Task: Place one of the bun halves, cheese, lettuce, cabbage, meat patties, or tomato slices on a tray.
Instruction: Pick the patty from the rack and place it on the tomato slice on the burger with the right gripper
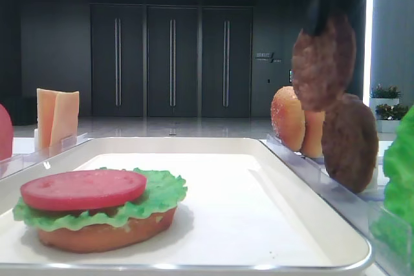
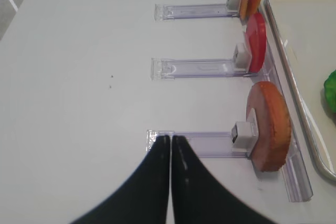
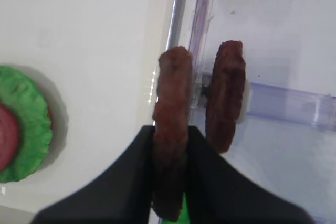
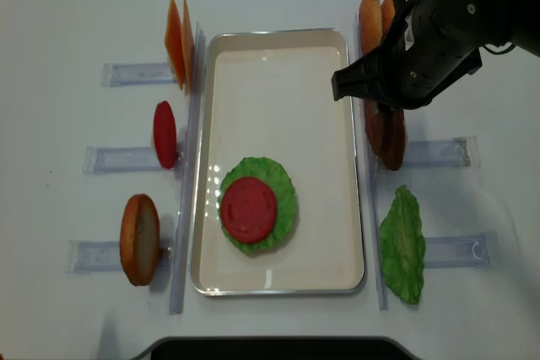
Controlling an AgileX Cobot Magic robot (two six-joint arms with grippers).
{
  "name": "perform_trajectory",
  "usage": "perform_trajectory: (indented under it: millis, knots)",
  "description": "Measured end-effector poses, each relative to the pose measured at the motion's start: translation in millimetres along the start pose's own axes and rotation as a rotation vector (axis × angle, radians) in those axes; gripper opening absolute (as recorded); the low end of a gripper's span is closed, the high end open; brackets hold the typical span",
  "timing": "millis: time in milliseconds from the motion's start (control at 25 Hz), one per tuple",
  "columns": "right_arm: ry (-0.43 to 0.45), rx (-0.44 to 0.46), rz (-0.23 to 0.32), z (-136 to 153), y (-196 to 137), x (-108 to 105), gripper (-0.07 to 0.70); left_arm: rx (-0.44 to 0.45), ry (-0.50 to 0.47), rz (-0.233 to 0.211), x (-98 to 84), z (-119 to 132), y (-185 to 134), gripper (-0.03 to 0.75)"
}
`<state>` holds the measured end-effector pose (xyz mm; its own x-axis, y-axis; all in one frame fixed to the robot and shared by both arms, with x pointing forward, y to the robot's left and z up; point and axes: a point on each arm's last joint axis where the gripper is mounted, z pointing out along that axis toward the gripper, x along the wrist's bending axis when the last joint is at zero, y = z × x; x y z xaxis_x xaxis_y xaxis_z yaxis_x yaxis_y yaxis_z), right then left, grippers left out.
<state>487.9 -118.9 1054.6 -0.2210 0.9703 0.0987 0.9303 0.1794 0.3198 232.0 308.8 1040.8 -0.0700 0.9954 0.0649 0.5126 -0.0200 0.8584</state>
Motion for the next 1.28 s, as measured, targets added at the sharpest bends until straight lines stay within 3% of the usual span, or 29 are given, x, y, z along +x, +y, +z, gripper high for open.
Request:
perform_trajectory:
  millis: [200, 400, 680, 880, 1080, 1160, 1200, 1280]
  knots:
    - [0.047, -0.033, -0.017, -27, -12, 9, 0.118, 0.0, 0.0, 0.0, 0.0, 0, 0, -0.007]
    - [0.147, 0.005, -0.02, -38, -26, 27, 0.118, 0.0, 0.0, 0.0, 0.0, 0, 0, -0.007]
    - [0.308, 0.043, -0.142, -48, -53, 72, 0.115, 0.0, 0.0, 0.0, 0.0, 0, 0, -0.007]
    - [0.479, 0.004, -0.203, -49, -57, 87, 0.115, 0.0, 0.0, 0.0, 0.0, 0, 0, -0.007]
    - [0.669, -0.002, -0.177, -29, -60, 77, 0.115, 0.0, 0.0, 0.0, 0.0, 0, 0, -0.007]
    - [0.789, -0.021, -0.143, -19, -59, 68, 0.115, 0.0, 0.0, 0.0, 0.0, 0, 0, -0.007]
    - [0.867, -0.043, -0.093, -16, -57, 64, 0.115, 0.0, 0.0, 0.0, 0.0, 0, 0, -0.007]
    - [1.019, -0.134, -0.044, -13, -53, 56, 0.115, 0.0, 0.0, 0.0, 0.0, 0, 0, -0.007]
